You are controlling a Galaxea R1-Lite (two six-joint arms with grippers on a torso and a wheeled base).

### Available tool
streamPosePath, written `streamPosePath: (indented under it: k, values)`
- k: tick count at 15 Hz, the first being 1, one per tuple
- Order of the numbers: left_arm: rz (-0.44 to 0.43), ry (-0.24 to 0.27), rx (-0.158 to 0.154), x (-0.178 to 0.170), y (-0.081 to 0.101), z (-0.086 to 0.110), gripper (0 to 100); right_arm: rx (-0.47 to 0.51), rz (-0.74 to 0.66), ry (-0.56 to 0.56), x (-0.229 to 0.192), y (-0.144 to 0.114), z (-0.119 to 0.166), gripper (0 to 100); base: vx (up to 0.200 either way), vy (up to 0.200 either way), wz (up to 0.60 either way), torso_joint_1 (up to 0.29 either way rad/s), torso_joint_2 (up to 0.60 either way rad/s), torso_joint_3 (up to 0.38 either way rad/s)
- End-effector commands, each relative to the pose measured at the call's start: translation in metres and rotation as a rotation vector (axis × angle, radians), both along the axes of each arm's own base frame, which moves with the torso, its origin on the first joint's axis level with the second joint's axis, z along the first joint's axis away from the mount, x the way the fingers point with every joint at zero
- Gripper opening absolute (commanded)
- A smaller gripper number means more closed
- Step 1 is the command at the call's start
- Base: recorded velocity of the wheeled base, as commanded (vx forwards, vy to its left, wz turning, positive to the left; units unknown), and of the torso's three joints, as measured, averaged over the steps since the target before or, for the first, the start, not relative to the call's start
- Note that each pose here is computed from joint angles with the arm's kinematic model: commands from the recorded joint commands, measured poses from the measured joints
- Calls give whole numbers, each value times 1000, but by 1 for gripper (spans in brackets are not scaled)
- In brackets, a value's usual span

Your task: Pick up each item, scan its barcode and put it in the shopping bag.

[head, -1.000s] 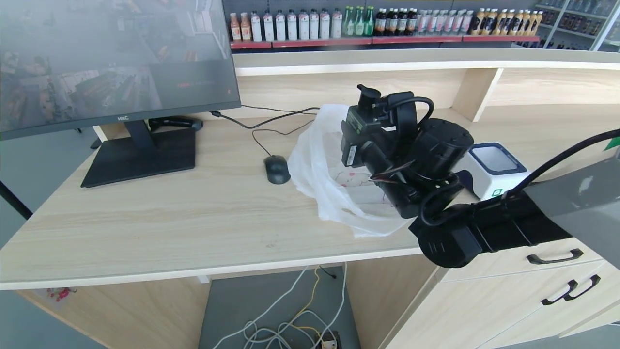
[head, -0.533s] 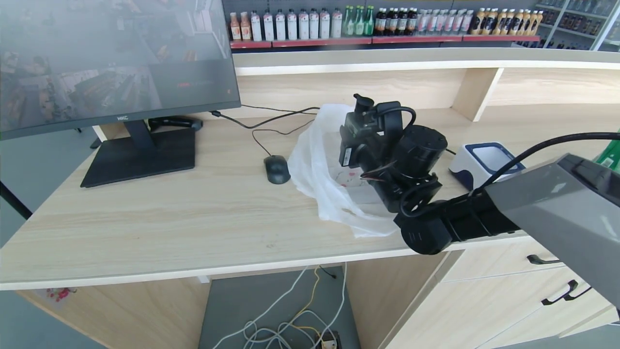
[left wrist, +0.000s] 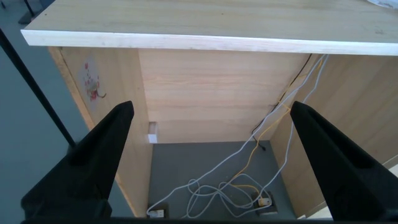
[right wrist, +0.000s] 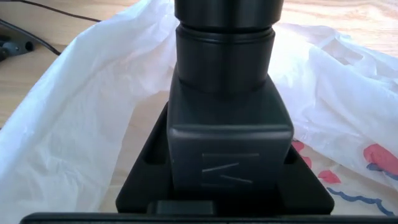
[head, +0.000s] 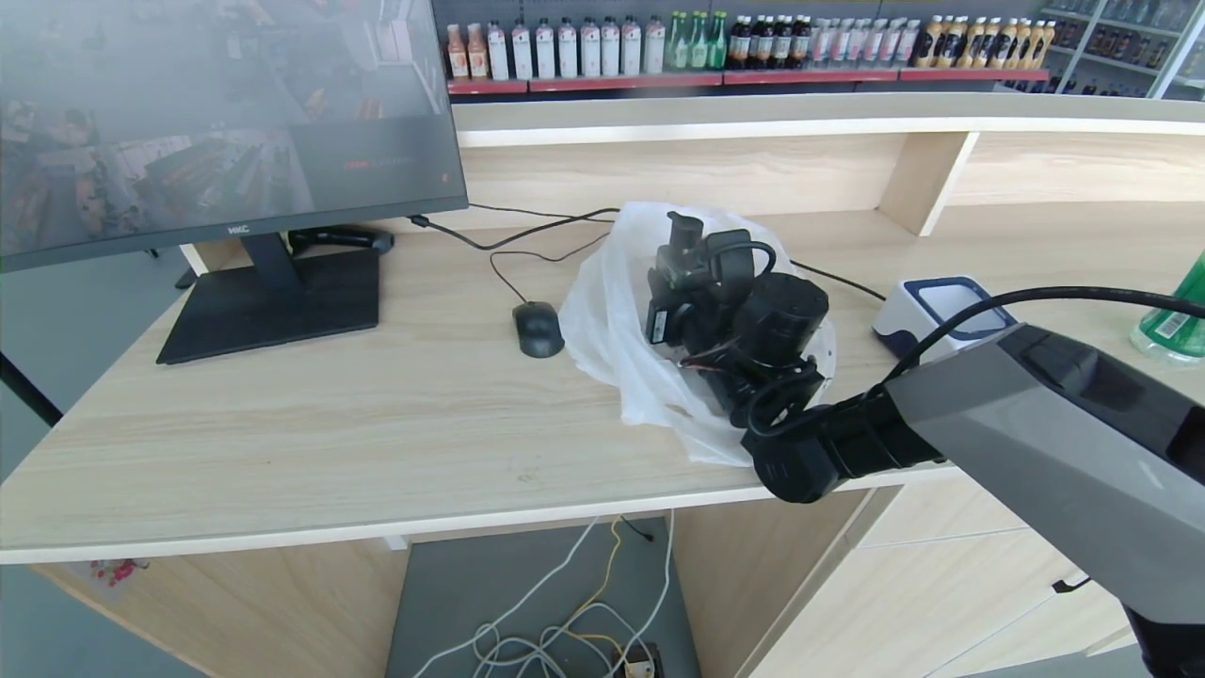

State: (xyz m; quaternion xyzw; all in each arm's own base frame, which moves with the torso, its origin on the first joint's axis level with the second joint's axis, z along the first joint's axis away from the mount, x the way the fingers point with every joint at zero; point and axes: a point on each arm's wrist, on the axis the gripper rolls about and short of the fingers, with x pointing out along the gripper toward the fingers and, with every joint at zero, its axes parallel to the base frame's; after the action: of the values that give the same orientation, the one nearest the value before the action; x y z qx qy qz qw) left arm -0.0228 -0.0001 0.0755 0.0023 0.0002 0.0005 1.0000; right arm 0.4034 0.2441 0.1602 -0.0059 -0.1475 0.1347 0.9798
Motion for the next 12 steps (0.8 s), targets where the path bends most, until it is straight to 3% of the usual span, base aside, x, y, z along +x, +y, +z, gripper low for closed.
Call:
streamPosePath:
  k: [1, 12]
  values:
    - [0, 0, 0, 0, 0, 0, 100, -10, 1, 16, 1, 2, -7, 0, 0, 0, 0, 0, 0, 0]
    - [0, 0, 0, 0, 0, 0, 100, -16, 9, 25, 0, 6, -12, 0, 0, 0, 0, 0, 0, 0]
